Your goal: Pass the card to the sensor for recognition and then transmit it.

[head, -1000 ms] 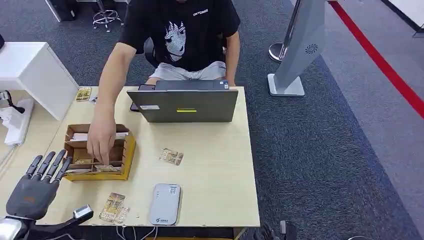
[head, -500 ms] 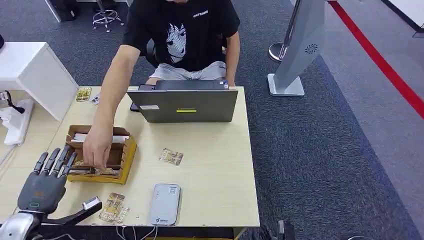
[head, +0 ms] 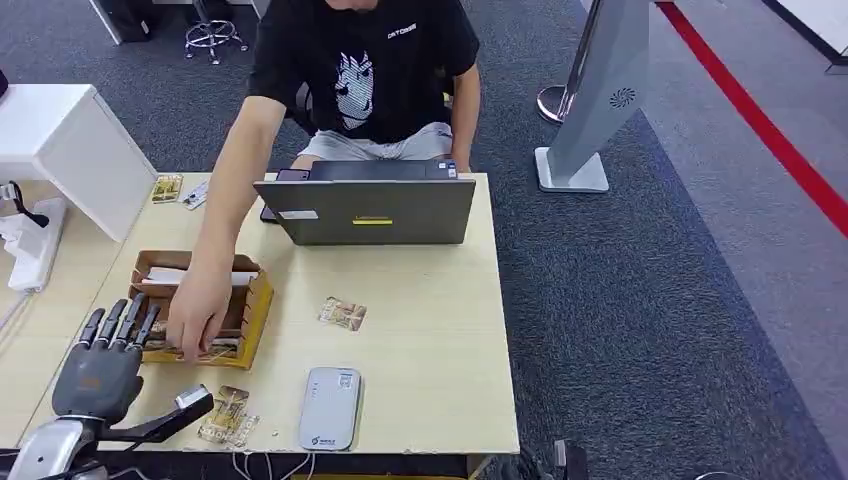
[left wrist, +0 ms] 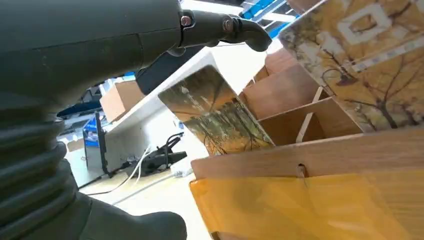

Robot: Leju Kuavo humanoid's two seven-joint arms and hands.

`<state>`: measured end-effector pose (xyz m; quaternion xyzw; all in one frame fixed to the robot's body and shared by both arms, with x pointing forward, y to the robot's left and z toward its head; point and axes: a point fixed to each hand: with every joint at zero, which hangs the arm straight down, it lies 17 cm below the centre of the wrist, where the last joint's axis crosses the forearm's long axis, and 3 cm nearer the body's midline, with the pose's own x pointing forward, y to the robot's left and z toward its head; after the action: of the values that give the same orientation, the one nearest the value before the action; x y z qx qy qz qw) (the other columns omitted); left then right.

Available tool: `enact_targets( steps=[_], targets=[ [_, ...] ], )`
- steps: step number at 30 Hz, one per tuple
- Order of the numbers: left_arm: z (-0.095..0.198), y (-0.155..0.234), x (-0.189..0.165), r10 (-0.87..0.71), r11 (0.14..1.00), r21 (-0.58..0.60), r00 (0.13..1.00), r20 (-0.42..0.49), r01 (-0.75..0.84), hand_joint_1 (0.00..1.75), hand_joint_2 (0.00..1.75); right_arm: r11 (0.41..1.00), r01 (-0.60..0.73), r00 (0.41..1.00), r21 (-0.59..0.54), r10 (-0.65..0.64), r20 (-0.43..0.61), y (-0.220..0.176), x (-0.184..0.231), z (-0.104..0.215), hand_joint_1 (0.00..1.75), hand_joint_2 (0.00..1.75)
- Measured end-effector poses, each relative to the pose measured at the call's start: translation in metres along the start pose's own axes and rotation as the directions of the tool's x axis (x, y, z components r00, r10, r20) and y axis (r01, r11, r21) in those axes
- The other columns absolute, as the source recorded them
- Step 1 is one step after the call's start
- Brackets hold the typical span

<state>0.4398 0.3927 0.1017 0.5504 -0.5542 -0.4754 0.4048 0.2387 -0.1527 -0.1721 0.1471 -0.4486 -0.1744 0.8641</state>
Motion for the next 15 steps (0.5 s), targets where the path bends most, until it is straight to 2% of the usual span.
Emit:
enact_targets(
  steps=[15],
  targets=[
    [-0.0017,-0.0018,0.0025,0.032,0.999,0.015,0.999,-0.003,-0.031,0.0,1.75,1.0,0.002,1.0,0.006,-0.002,-0.002,0.0012,-0.0003,0.0002,0.0,1.75]
  ],
)
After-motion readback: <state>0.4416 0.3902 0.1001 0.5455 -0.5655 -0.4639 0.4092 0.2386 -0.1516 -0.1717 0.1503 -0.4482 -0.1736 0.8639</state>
